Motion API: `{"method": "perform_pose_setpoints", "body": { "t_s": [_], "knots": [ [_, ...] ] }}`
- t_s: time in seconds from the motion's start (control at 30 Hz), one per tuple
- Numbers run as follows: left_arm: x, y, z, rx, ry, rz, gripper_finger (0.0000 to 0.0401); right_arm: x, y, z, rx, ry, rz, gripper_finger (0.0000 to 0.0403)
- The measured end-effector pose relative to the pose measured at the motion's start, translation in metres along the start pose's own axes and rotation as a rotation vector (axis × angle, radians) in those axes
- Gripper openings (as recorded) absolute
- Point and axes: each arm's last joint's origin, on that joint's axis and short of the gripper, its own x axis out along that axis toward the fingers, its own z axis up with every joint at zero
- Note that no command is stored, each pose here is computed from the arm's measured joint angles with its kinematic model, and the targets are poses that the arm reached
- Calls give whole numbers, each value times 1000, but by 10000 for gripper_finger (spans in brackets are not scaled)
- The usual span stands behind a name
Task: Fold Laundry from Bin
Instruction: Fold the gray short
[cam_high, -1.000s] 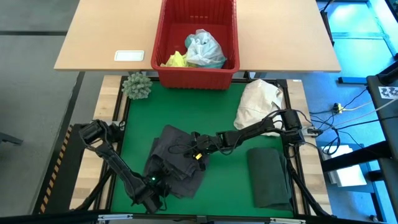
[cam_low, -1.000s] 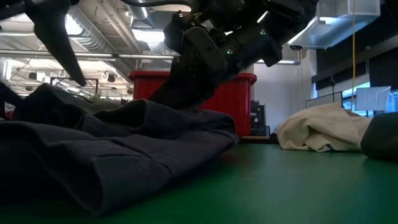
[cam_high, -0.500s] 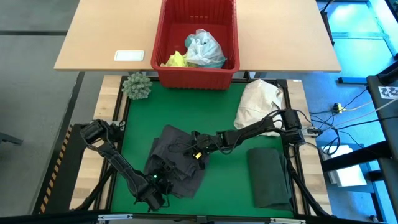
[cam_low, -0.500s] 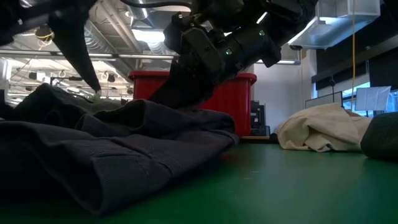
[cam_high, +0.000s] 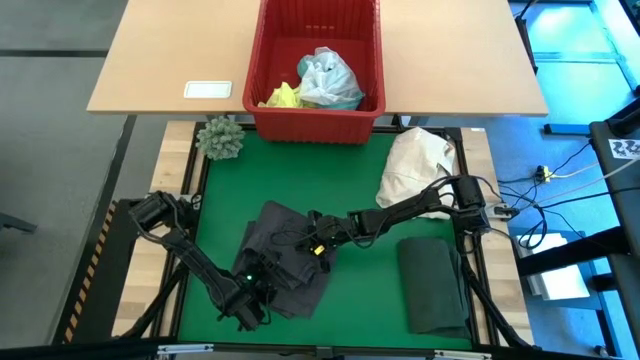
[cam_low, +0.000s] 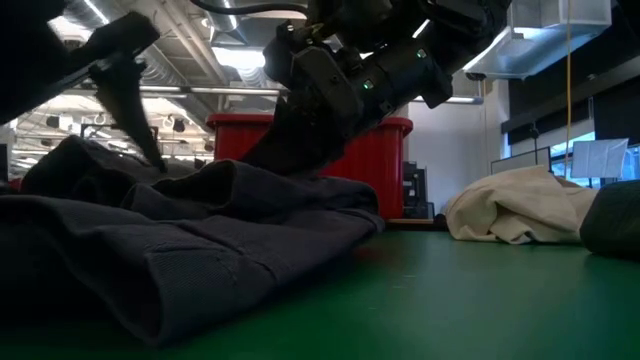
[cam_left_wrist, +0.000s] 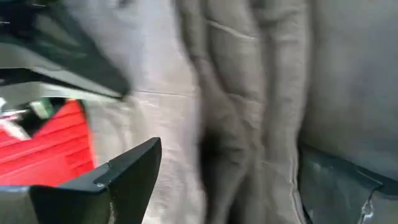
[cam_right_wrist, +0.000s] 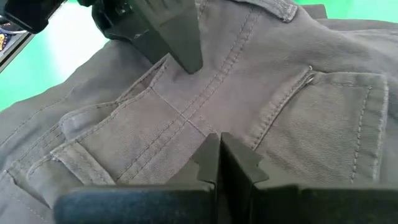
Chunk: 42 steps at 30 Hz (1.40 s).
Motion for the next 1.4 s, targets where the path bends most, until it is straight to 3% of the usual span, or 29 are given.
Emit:
{"method": "perform_pose_setpoints", "body": {
  "t_s": [0.2,0.33,0.53,0.7,0.9,1.0,1.2,1.4],
  "knots": [
    [10,12,2,-54,4,111,335,2,0,-3,13,13,-1,17],
    [20,20,3,-98,21,103,335,9,-1,-11,22,37,-2,17],
    [29,24,4,-97,31,-47,335,13,-2,-16,26,45,3,17],
    [29,23,4,-62,21,-38,335,13,-2,-16,23,48,6,17],
    [38,31,4,-109,35,-31,323,13,-2,-17,22,53,8,17],
    [43,37,2,-120,55,45,311,13,-1,-17,23,54,21,17],
    [45,42,2,-130,69,176,257,13,-1,-17,23,58,27,17],
    [45,43,4,-152,54,174,140,13,-1,-17,22,59,32,17]
  ]
}}
